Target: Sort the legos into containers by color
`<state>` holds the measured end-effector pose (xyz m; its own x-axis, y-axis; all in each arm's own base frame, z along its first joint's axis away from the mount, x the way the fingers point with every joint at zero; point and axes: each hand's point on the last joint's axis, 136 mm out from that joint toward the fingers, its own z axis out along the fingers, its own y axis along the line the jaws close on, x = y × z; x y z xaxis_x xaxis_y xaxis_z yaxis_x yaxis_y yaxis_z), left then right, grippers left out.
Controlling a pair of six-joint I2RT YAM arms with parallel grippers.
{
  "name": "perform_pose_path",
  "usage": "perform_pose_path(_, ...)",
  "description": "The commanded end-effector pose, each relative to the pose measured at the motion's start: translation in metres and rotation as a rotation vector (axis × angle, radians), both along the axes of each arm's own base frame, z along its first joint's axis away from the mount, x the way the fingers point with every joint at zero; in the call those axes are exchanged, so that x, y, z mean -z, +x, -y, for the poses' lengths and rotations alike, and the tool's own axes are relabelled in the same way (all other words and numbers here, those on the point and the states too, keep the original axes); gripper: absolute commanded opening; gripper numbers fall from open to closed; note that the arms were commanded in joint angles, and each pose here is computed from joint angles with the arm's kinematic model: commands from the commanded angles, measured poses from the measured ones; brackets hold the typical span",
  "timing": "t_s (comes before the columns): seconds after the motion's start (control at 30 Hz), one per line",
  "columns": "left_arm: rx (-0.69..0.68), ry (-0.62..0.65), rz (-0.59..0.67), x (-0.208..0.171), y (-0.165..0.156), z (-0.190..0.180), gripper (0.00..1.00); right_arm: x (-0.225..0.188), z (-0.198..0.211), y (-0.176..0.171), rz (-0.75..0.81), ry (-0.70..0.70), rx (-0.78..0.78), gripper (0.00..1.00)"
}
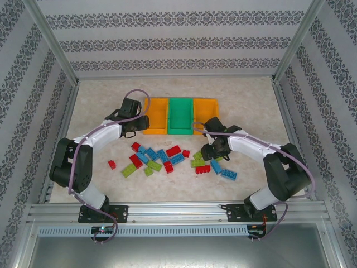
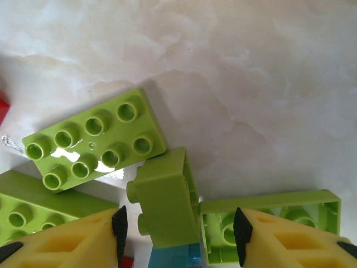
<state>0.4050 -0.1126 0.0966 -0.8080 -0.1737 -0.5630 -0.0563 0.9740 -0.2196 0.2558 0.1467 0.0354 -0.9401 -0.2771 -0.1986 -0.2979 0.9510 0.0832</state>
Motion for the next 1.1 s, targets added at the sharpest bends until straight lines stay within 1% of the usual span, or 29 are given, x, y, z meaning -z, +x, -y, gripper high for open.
perform_pose_path(0.0, -0.004, 0.017, -0.012, 0.000, -0.007, -0.002, 0.54, -0.001, -0.005, 0.000, -0.009, -0.027, -0.044, 0.56)
perform_pose_path(0.17, -0.005, 0.019, -0.018, 0.002, -0.006, -0.002, 0.54, 0.003, -0.007, -0.001, -0.030, -0.049, -0.066, 0.54)
perform_pose_path(0.2, -0.004, 0.020, -0.018, 0.002, -0.006, -0.002, 0.54, 0.004, -0.006, -0.001, -0.033, -0.058, -0.068, 0.51)
perform_pose_path(0.27, -0.007, 0.027, -0.020, 0.002, -0.006, -0.003, 0.54, 0.005, -0.005, -0.001, -0.038, -0.074, -0.070, 0.43)
perform_pose_path(0.37, -0.010, 0.040, -0.017, 0.001, -0.008, -0.006, 0.54, 0.004, -0.002, 0.001, -0.026, -0.089, -0.062, 0.33)
perform_pose_path(0.53, -0.013, 0.054, -0.013, -0.001, -0.009, -0.009, 0.55, -0.012, -0.003, 0.008, 0.035, -0.078, -0.055, 0.25)
perform_pose_path(0.73, -0.019, 0.059, -0.012, -0.002, -0.011, -0.011, 0.54, -0.070, -0.015, 0.036, 0.204, 0.086, 0.002, 0.22)
perform_pose_path(0.87, -0.061, 0.088, -0.002, -0.006, -0.018, -0.021, 0.55, -0.104, -0.005, 0.072, 0.334, 0.182, 0.136, 0.22)
perform_pose_path(0.97, -0.075, 0.103, 0.007, -0.009, -0.024, -0.027, 0.56, -0.114, -0.004, 0.098, 0.371, 0.291, 0.240, 0.22)
perform_pose_path(1.0, -0.083, 0.112, 0.008, -0.009, -0.027, -0.030, 0.58, -0.113, -0.003, 0.106, 0.366, 0.301, 0.261, 0.22)
perform_pose_path(1.07, -0.094, 0.126, 0.007, -0.009, -0.032, -0.035, 0.62, -0.104, -0.004, 0.118, 0.333, 0.274, 0.271, 0.23)
